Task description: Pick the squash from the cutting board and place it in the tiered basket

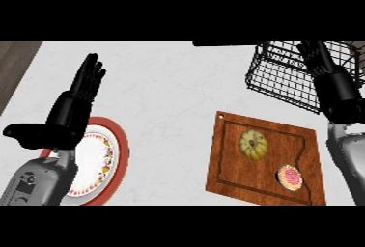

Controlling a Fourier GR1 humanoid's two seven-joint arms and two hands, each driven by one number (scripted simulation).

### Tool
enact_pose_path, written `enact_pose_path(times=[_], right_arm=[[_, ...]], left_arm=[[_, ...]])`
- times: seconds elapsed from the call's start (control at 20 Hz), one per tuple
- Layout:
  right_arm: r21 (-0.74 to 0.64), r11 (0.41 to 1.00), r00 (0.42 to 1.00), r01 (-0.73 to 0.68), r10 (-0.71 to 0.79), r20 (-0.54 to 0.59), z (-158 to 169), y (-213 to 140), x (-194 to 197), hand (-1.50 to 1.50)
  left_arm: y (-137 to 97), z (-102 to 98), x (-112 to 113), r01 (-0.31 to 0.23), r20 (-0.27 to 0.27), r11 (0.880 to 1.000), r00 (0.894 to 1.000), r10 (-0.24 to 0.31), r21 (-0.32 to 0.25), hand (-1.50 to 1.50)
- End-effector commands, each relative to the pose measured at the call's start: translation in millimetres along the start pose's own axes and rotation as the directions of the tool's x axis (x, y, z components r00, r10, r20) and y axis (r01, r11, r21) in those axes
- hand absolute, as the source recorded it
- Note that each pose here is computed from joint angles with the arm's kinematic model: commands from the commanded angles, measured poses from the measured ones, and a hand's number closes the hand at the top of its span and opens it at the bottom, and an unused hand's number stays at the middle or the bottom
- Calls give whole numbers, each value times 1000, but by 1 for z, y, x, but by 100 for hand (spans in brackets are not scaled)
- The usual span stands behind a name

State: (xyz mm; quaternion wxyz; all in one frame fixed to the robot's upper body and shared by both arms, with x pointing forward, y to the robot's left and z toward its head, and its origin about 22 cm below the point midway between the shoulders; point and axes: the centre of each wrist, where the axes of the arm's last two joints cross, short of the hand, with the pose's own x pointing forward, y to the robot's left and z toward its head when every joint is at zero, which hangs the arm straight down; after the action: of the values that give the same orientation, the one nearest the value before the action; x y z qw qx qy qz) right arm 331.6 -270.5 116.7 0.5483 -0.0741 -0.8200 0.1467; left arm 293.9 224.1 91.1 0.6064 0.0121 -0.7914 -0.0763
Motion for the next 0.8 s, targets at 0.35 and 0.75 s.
enact_pose_path(times=[0.35,0.75], right_arm=[[-555,601,809,-575,518,-277,19,-93,11,-150],[-708,561,884,-429,423,-200,84,28,16,-150]], left_arm=[[38,88,-96,156,-505,965,863,-29,212,0],[15,116,-118,130,-544,966,839,14,225,0]])
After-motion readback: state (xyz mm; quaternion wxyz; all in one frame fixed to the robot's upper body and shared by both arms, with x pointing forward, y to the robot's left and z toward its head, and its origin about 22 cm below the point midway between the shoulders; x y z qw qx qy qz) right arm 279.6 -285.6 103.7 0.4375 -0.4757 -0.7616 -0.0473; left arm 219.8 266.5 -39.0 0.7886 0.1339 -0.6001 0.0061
